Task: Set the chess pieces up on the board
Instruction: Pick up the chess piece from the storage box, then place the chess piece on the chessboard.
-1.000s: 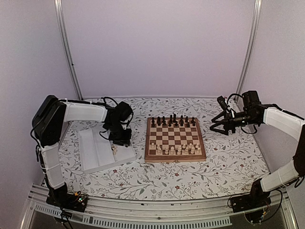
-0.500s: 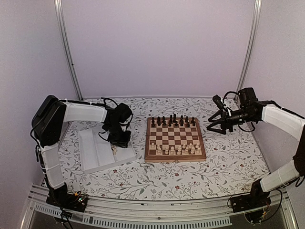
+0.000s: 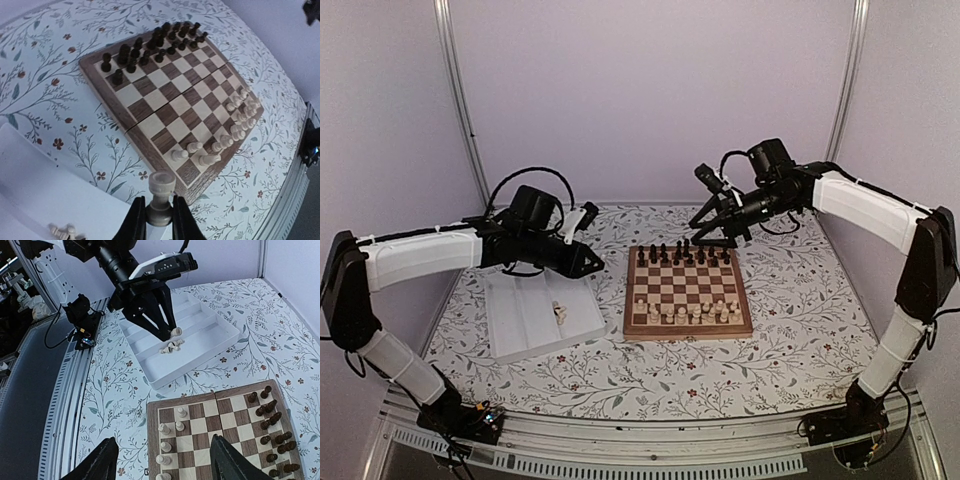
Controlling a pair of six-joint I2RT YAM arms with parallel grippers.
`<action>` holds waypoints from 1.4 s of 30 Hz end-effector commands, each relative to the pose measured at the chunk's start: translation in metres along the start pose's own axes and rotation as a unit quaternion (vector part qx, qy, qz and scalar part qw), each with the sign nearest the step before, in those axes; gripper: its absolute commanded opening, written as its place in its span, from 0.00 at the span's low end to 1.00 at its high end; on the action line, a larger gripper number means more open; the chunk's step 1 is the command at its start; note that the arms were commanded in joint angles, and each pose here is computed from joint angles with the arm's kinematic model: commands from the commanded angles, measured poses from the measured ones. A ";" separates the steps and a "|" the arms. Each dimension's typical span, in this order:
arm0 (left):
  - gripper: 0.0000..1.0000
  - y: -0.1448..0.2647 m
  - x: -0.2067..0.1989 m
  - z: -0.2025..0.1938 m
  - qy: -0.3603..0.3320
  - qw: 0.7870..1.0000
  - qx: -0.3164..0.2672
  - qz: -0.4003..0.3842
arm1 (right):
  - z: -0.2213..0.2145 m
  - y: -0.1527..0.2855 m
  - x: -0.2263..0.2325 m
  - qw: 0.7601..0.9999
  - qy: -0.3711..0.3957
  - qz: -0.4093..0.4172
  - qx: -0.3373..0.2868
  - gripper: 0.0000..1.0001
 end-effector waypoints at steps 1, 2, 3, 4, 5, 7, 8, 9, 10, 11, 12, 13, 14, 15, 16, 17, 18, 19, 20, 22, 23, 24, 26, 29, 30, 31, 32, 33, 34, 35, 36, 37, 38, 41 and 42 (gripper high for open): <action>0.09 0.006 -0.029 0.012 -0.129 0.980 -0.068 -0.137 | 0.002 -0.026 -0.009 0.998 -0.042 0.042 0.003 0.65; 0.09 0.007 -0.031 0.015 -0.139 0.976 -0.076 -0.147 | 0.003 -0.030 -0.008 0.998 -0.046 0.042 0.005 0.65; 0.09 0.008 -0.034 0.017 -0.145 0.973 -0.084 -0.160 | 0.004 -0.035 -0.004 0.998 -0.044 0.042 0.014 0.66; 0.09 0.009 -0.037 0.019 -0.149 0.970 -0.088 -0.173 | 0.005 -0.041 0.001 0.998 -0.039 0.042 0.029 0.66; 0.09 0.010 -0.041 0.022 -0.154 0.965 -0.100 -0.187 | 0.007 -0.050 0.009 0.998 -0.026 0.045 0.045 0.66; 0.09 0.011 -0.051 0.021 -0.169 0.957 -0.114 -0.208 | 0.010 -0.060 0.016 0.997 -0.006 0.050 0.056 0.67; 0.09 0.011 -0.056 0.020 -0.179 0.954 -0.119 -0.211 | 0.013 -0.064 0.016 0.997 -0.003 0.055 0.054 0.67; 0.09 0.010 -0.062 0.018 -0.189 0.951 -0.123 -0.212 | 0.016 -0.066 0.015 0.997 -0.008 0.060 0.048 0.67; 0.09 0.009 -0.065 0.016 -0.194 0.950 -0.126 -0.208 | 0.017 -0.070 0.012 0.997 -0.016 0.068 0.043 0.67; 0.09 0.009 -0.068 0.016 -0.197 0.950 -0.128 -0.206 | 0.018 -0.073 0.009 0.996 -0.025 0.075 0.038 0.67; 0.09 0.009 -0.071 0.015 -0.199 0.950 -0.129 -0.203 | 0.021 -0.074 0.007 0.996 -0.030 0.079 0.032 0.67; 0.09 0.009 -0.073 0.013 -0.200 0.950 -0.130 -0.200 | 0.022 -0.077 0.005 0.995 -0.040 0.087 0.027 0.67; 0.09 0.010 -0.076 0.012 -0.201 0.950 -0.132 -0.199 | 0.024 -0.077 0.005 0.994 -0.045 0.094 0.021 0.67; 0.09 0.010 -0.078 0.010 -0.204 0.949 -0.134 -0.199 | 0.025 -0.078 0.005 0.993 -0.050 0.103 0.014 0.67; 0.09 0.011 -0.080 0.009 -0.206 0.948 -0.138 -0.198 | 0.025 -0.079 0.005 0.992 -0.058 0.110 0.009 0.66; 0.09 0.011 -0.082 0.007 -0.207 0.948 -0.139 -0.199 | 0.024 -0.079 0.005 0.991 -0.062 0.115 0.006 0.66; 0.09 0.011 -0.083 0.006 -0.208 0.947 -0.142 -0.198 | 0.024 -0.081 0.006 0.991 -0.068 0.118 0.004 0.65; 0.09 0.010 -0.084 0.005 -0.208 0.947 -0.142 -0.199 | 0.023 -0.081 0.007 0.990 -0.071 0.120 0.003 0.65; 0.09 0.008 -0.084 0.003 -0.208 0.947 -0.140 -0.198 | 0.023 -0.080 0.007 0.990 -0.073 0.120 0.003 0.64; 0.09 0.005 -0.086 0.002 -0.208 0.948 -0.136 -0.200 | 0.026 -0.079 0.007 0.991 -0.070 0.118 0.000 0.63; 0.09 0.005 -0.088 0.002 -0.209 0.947 -0.136 -0.202 | 0.027 -0.079 0.006 0.991 -0.070 0.117 -0.003 0.63; 0.09 0.004 -0.089 0.002 -0.210 0.947 -0.135 -0.204 | 0.028 -0.079 0.006 0.991 -0.070 0.117 -0.004 0.62; 0.09 0.003 -0.092 0.002 -0.214 0.945 -0.134 -0.206 | 0.030 -0.079 0.006 0.990 -0.072 0.121 -0.008 0.62; 0.09 0.002 -0.095 0.004 -0.219 0.944 -0.133 -0.209 | 0.030 -0.083 0.007 0.989 -0.075 0.125 -0.008 0.59; 0.09 0.002 -0.096 0.004 -0.220 0.943 -0.132 -0.210 | 0.030 -0.085 0.007 0.989 -0.076 0.127 -0.007 0.58; 0.10 0.002 -0.096 0.005 -0.222 0.943 -0.132 -0.211 | 0.030 -0.086 0.008 0.989 -0.075 0.129 -0.008 0.57; 0.10 0.001 -0.097 0.005 -0.222 0.943 -0.130 -0.212 | 0.032 -0.086 0.008 0.989 -0.074 0.131 -0.009 0.55; 0.10 0.000 -0.097 0.005 -0.222 0.943 -0.127 -0.212 | 0.033 -0.087 0.009 0.988 -0.073 0.133 -0.010 0.53; 0.10 -0.001 -0.097 0.005 -0.222 0.943 -0.125 -0.212 | 0.033 -0.089 0.009 0.988 -0.072 0.135 -0.010 0.52; 0.10 -0.002 -0.097 0.004 -0.222 0.944 -0.123 -0.212 | 0.034 -0.090 0.009 0.988 -0.071 0.135 -0.009 0.50; 0.10 -0.002 -0.097 0.004 -0.222 0.944 -0.123 -0.213 | 0.034 -0.092 0.010 0.988 -0.071 0.137 -0.009 0.49; 0.10 -0.003 -0.097 0.004 -0.223 0.943 -0.124 -0.213 | 0.035 -0.093 0.010 0.988 -0.070 0.138 -0.008 0.47; 0.10 -0.004 -0.097 0.005 -0.223 0.943 -0.124 -0.213 | 0.035 -0.094 0.011 0.988 -0.070 0.139 -0.007 0.46; 0.10 -0.006 -0.098 0.005 -0.222 0.944 -0.121 -0.213 | 0.035 -0.095 0.013 0.987 -0.067 0.144 -0.007 0.39; 0.09 -0.006 -0.097 0.005 -0.221 0.944 -0.122 -0.212 | 0.035 -0.095 0.013 0.987 -0.067 0.145 -0.007 0.36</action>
Point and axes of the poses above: each gripper's point midway between its finger pads, its own y axis back along the fingers, its own x axis along the line the jaws close on, z = x × y, the point moved 10 cm from there along y, back along the fingers, and after that the axes turned 10 degrees about y, right-handed, at the moved point
